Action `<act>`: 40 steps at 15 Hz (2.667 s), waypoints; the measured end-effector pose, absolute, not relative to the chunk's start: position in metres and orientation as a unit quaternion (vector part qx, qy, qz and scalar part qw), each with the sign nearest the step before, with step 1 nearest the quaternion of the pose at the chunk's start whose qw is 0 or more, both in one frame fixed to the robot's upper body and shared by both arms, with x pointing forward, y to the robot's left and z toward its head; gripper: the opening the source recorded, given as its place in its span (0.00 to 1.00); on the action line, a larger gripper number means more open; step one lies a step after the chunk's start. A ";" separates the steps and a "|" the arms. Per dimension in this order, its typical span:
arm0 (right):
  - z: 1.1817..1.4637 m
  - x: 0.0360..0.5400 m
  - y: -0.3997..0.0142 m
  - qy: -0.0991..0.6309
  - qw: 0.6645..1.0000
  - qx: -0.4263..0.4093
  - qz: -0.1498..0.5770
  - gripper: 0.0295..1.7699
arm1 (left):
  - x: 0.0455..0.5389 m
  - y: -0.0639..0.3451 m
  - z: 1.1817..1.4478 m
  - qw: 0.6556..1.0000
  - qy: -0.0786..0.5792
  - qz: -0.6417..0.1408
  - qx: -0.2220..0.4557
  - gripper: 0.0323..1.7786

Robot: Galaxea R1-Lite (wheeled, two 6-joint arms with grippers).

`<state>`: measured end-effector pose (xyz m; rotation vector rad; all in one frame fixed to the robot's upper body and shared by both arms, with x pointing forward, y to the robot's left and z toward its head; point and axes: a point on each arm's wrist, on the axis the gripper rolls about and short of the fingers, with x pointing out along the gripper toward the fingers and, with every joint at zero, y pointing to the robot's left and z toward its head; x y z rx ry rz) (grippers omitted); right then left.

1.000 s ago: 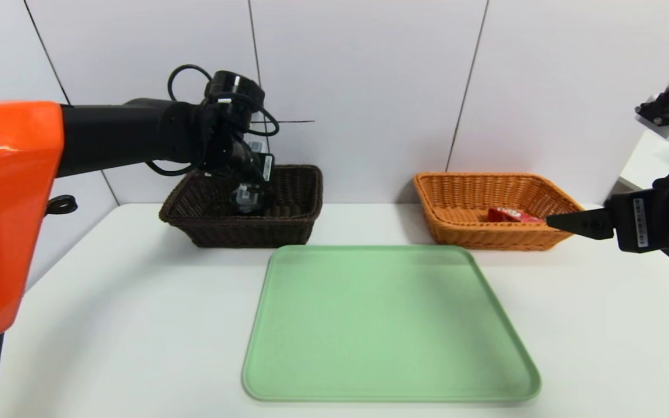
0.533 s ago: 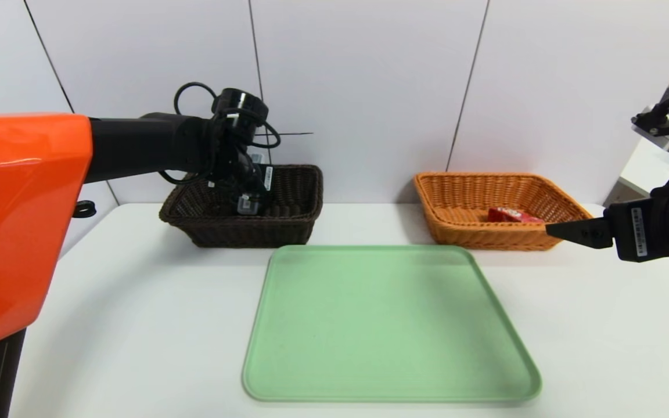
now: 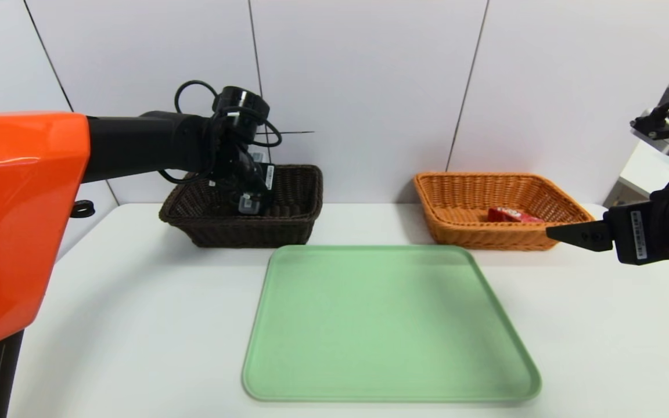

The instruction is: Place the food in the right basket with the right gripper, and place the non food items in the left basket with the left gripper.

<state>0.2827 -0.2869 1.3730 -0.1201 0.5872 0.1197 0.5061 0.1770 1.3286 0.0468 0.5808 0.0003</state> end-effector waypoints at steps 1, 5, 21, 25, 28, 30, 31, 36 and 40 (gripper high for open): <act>1.373 0.283 -0.287 0.289 0.954 -0.059 0.059 0.96 | 0.506 0.177 1.329 0.958 0.286 0.001 0.023 0.30; 1.373 0.282 -0.287 0.290 0.954 -0.059 0.059 0.96 | 0.506 0.177 1.329 0.958 0.287 0.002 0.020 0.30; 1.371 0.280 -0.288 0.291 0.953 -0.059 0.059 0.96 | 0.505 0.177 1.330 0.958 0.287 0.004 0.019 0.65; 1.371 0.277 -0.288 0.292 0.953 -0.059 0.059 0.96 | 0.504 0.177 1.331 0.958 0.287 0.004 0.018 0.77; 1.372 0.275 -0.289 0.289 0.954 -0.057 0.057 0.96 | 0.494 0.179 1.340 0.956 0.293 0.001 0.022 0.83; 1.370 0.271 -0.292 0.290 0.954 -0.057 0.051 0.96 | 0.475 0.181 1.359 0.956 0.294 -0.006 0.024 0.86; 1.370 0.269 -0.294 0.289 0.955 -0.056 0.047 0.96 | 0.464 0.183 1.369 0.956 0.291 -0.010 0.026 0.87; 1.376 0.257 -0.317 0.269 0.962 -0.041 -0.007 0.96 | 0.399 0.206 1.386 0.952 0.302 -0.018 0.043 0.91; 1.377 0.235 -0.329 0.252 0.967 -0.032 -0.036 0.96 | 0.336 0.238 1.398 0.964 0.266 -0.007 0.024 0.93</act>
